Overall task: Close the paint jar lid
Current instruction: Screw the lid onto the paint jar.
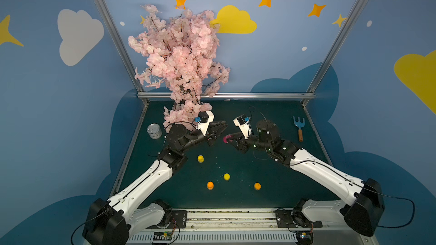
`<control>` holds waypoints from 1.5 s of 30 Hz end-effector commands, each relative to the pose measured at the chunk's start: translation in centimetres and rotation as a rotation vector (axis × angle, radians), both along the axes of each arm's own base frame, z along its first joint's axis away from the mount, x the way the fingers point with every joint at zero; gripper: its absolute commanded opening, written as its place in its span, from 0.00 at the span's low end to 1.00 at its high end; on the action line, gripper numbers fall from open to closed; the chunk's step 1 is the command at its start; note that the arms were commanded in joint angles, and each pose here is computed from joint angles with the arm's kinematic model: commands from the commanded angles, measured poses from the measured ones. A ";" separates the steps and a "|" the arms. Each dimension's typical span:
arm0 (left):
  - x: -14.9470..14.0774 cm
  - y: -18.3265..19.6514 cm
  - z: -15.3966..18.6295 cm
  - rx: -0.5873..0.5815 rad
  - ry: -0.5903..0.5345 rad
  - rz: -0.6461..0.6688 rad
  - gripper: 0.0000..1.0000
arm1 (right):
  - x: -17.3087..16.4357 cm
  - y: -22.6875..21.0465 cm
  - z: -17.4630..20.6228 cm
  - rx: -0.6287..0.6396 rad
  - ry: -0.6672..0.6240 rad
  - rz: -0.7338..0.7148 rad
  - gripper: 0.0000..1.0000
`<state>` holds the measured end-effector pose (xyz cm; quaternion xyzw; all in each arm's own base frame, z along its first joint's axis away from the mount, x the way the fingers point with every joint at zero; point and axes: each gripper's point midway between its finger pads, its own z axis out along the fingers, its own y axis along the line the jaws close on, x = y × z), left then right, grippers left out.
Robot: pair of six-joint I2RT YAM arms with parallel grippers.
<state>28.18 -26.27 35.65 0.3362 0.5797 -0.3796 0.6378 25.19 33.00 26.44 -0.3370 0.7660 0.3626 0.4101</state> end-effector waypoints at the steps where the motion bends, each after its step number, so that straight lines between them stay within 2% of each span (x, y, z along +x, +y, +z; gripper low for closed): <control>1: -0.1 -0.1 -3.9 0.108 0.035 -0.001 0.27 | 0.2 -0.8 0.3 -0.036 -0.005 -0.030 0.00; 5: -1.0 1.4 -7.1 0.184 0.025 0.055 0.35 | 0.1 -2.1 0.3 -0.093 -0.010 -0.042 0.00; 9: -3.3 0.6 -8.8 0.262 -0.037 -0.056 0.35 | -1.3 -1.9 1.3 -0.094 0.013 0.055 0.00; 12: -4.0 -0.3 -9.1 0.264 -0.097 -0.100 0.37 | -2.6 -1.3 2.4 -0.060 0.029 0.145 0.00; 17: -3.9 -1.9 -9.9 0.309 -0.156 -0.142 0.39 | -3.7 -0.5 3.6 -0.005 0.059 0.222 0.00; 21: -2.8 -2.7 -9.4 0.339 -0.193 -0.103 0.38 | -3.8 -0.3 3.8 -0.004 0.071 0.230 0.00; 23: -2.3 -3.0 -9.6 0.364 -0.191 -0.090 0.39 | -3.7 -0.2 4.0 0.001 0.068 0.234 0.00; 28: -1.8 -3.1 -9.3 0.344 -0.184 -0.076 0.39 | -3.5 0.0 3.6 -0.007 0.074 0.231 0.00; 40: -2.8 -2.9 -8.4 0.294 -0.131 -0.104 0.39 | -2.7 -0.2 3.3 -0.014 0.058 0.192 0.00; 42: -2.6 -3.0 -8.4 0.294 -0.123 -0.095 0.36 | -2.7 -0.1 3.3 -0.012 0.058 0.193 0.00; 45: -2.4 -3.0 -8.5 0.297 -0.116 -0.094 0.26 | -2.7 -0.2 3.5 -0.008 0.055 0.191 0.00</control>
